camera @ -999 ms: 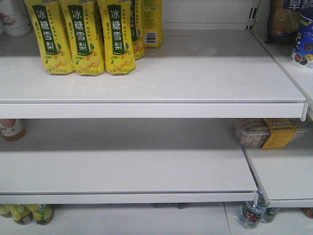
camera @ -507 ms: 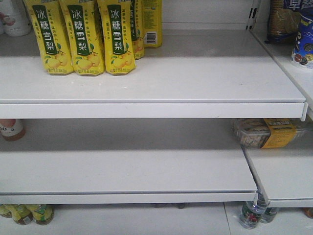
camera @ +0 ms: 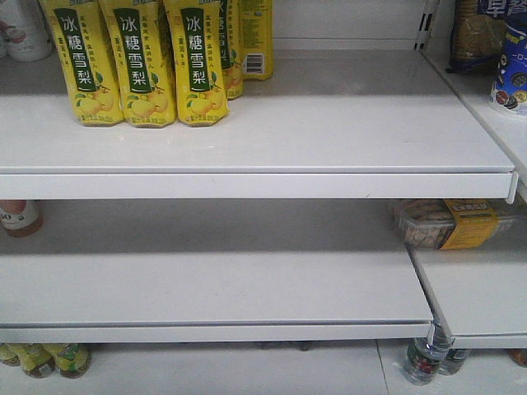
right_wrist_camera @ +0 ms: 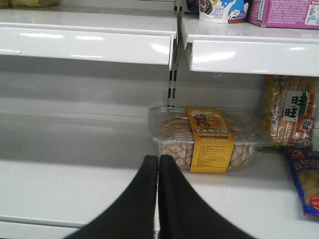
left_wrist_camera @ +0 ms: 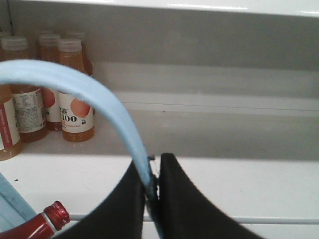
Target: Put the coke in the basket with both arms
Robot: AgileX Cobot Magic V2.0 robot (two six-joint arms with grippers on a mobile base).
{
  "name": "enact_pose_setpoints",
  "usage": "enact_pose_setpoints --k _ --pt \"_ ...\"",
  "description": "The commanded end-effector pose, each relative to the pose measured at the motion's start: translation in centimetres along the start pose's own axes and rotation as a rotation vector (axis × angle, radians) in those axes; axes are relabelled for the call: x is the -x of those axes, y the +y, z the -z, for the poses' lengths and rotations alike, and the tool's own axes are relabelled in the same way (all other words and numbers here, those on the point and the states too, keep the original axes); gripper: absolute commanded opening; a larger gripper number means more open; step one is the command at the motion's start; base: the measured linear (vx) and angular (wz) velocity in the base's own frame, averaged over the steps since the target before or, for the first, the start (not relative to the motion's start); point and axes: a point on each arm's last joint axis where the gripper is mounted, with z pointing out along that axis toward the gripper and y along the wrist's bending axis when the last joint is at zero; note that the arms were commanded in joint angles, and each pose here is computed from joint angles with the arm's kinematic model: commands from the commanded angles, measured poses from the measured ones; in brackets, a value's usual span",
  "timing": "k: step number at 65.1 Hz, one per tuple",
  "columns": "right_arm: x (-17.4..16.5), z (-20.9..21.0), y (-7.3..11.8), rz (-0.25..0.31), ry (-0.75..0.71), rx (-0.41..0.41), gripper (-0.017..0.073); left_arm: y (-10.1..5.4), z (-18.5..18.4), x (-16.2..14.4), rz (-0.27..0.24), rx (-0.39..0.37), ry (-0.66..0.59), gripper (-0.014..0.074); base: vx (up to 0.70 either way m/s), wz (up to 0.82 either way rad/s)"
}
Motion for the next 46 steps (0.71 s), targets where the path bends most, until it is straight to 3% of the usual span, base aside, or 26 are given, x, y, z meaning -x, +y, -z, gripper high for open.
enact_pose_setpoints --k 1,20,29,40,46 --pt "1.4 0.2 0.0 0.016 -0.082 0.000 -0.0010 -0.3 0.4 1.8 -0.107 -0.022 -0.184 -0.0006 0.00 0.00" --pt "1.2 0.2 0.0 0.012 -0.083 0.001 -0.0010 -0.3 0.4 1.8 -0.107 -0.022 -0.184 -0.0006 0.00 0.00" --pt "-0.5 -0.6 0.2 0.018 -0.087 0.011 -0.0010 -0.3 0.4 1.8 -0.107 -0.022 -0.184 -0.0006 0.00 0.00" --pt "-3.1 -1.6 0.6 -0.062 -0.181 0.045 -0.0010 -0.3 0.4 1.8 -0.107 -0.022 -0.184 -0.0006 0.00 0.00" --pt "-3.3 -1.4 0.6 -0.065 -0.192 0.045 -0.0010 -0.3 0.4 1.8 -0.107 -0.022 -0.184 -0.0006 0.00 0.00"
